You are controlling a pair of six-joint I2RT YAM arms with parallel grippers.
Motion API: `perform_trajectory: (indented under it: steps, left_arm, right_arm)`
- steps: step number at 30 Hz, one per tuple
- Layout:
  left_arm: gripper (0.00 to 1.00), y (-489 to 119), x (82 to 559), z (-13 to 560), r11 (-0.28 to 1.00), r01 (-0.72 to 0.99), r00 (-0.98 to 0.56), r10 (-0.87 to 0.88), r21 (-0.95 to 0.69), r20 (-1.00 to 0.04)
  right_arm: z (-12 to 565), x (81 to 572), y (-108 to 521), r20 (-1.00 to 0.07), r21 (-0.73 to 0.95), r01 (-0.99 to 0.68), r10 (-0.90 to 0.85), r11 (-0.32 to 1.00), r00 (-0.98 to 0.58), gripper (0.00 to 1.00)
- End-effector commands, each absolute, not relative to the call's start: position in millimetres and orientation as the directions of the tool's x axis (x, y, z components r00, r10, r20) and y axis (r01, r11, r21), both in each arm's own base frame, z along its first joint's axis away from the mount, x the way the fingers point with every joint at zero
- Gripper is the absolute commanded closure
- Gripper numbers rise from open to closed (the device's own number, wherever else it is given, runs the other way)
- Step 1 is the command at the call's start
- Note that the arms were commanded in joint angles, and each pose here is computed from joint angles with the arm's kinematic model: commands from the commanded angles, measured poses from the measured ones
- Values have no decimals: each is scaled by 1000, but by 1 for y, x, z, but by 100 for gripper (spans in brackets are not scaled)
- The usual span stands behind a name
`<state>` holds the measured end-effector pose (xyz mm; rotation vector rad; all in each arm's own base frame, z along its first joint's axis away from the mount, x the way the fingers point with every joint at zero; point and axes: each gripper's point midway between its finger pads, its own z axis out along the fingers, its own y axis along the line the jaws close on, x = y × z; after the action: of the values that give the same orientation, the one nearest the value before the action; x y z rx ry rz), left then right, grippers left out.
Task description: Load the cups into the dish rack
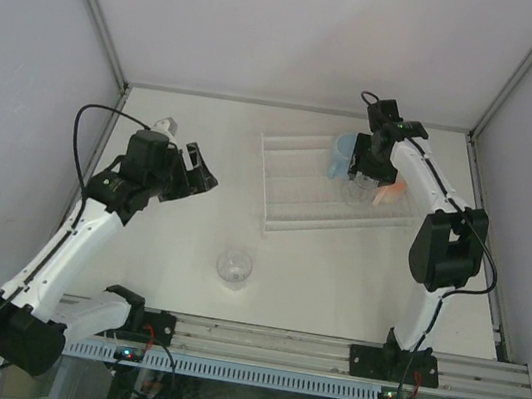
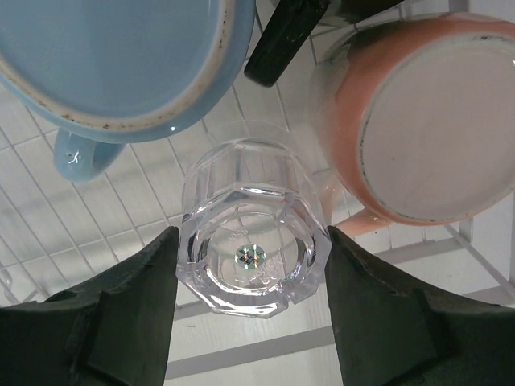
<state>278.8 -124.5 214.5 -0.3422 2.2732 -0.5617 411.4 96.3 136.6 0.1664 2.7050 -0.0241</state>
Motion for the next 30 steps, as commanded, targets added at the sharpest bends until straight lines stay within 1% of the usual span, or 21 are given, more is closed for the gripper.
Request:
perform_trajectory:
  steps: [1, 8, 11, 14, 19, 25, 28, 30]
  left_arm:
    - [15, -116, 289, 245, 867, -64, -622, -422, -495, -660]
    - [15, -106, 288, 247, 870, -105, -614, -437, -481, -657]
    - [15, -97, 287, 247, 873, -140, -595, -451, -467, -665]
    - [15, -89, 286, 245, 865, -175, -575, -477, -470, -665]
    - [14, -74, 283, 243, 845, -239, -533, -525, -478, -663]
    - [12, -40, 275, 246, 755, -360, -392, -655, -547, -646]
    - [12, -22, 272, 231, 731, -435, -381, -679, -526, -627]
    - [12, -14, 269, 218, 686, -484, -370, -723, -543, -584]
  right_arm:
    - [150, 418, 100, -440, 9, 90, 85, 996, -894, 61]
    - [150, 415, 102, -434, -6, 79, 68, 997, -898, 35]
    - [154, 415, 103, -447, -4, 75, 65, 997, -892, 27]
    - [157, 415, 104, -455, 0, 74, 66, 997, -888, 23]
    - [167, 413, 107, -480, 17, 68, 68, 998, -874, 21]
    - [206, 415, 110, -567, 46, 53, 70, 998, -821, 19]
    - [228, 412, 111, -601, 65, 51, 80, 997, -795, 19]
    - [244, 408, 110, -628, 75, 50, 86, 996, -774, 19]
